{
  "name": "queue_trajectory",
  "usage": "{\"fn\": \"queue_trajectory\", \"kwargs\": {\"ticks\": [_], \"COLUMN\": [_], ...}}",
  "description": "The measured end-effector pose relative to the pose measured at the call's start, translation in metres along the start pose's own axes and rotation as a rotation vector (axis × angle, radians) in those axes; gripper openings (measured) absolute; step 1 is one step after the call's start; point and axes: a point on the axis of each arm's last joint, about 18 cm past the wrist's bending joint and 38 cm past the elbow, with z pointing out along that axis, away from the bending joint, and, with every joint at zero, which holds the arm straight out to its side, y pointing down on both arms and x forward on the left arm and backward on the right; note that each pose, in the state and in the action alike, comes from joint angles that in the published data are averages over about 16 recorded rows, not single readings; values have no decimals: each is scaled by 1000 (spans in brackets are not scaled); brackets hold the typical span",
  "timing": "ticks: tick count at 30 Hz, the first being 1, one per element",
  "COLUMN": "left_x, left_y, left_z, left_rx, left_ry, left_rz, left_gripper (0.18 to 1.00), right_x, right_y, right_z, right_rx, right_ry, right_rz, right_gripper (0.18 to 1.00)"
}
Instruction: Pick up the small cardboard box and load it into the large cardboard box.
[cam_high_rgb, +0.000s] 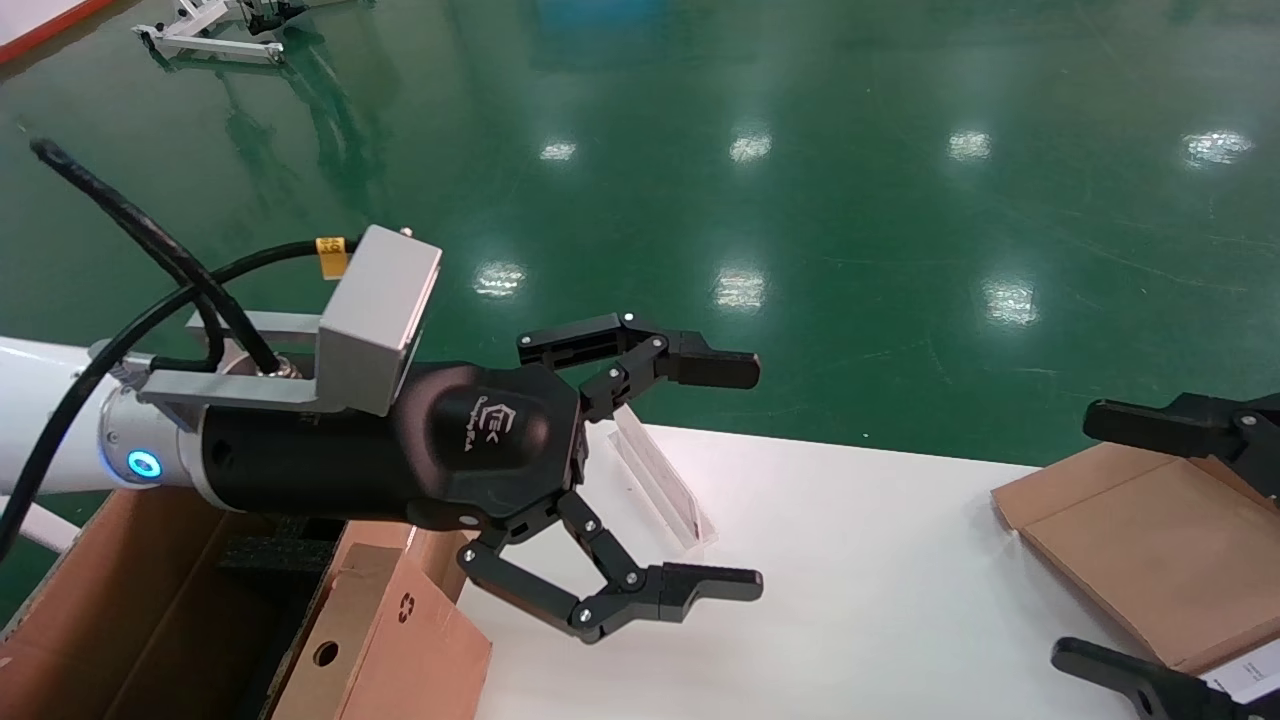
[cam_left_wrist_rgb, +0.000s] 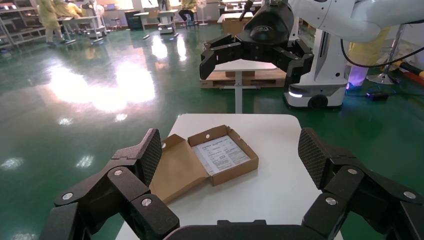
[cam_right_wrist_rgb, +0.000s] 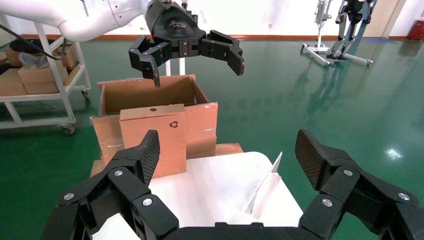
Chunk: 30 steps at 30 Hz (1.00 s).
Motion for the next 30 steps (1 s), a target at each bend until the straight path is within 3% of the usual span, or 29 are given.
{"fn": "queue_trajectory", "kwargs": {"ticks": [19,30], "left_x": [-1,-5], "left_y": [4,16], "left_z": [-2,-6], "left_rx": [-18,-166], "left_ry": [-8,-23], "left_rz": [-15,-51], "left_gripper": [995,995], "right_x": [0,0], "right_y": [0,0], "right_z": [0,0], "right_rx": [0,0], "right_ry": [0,0], "right_rz": [0,0], "right_gripper": [995,995]}}
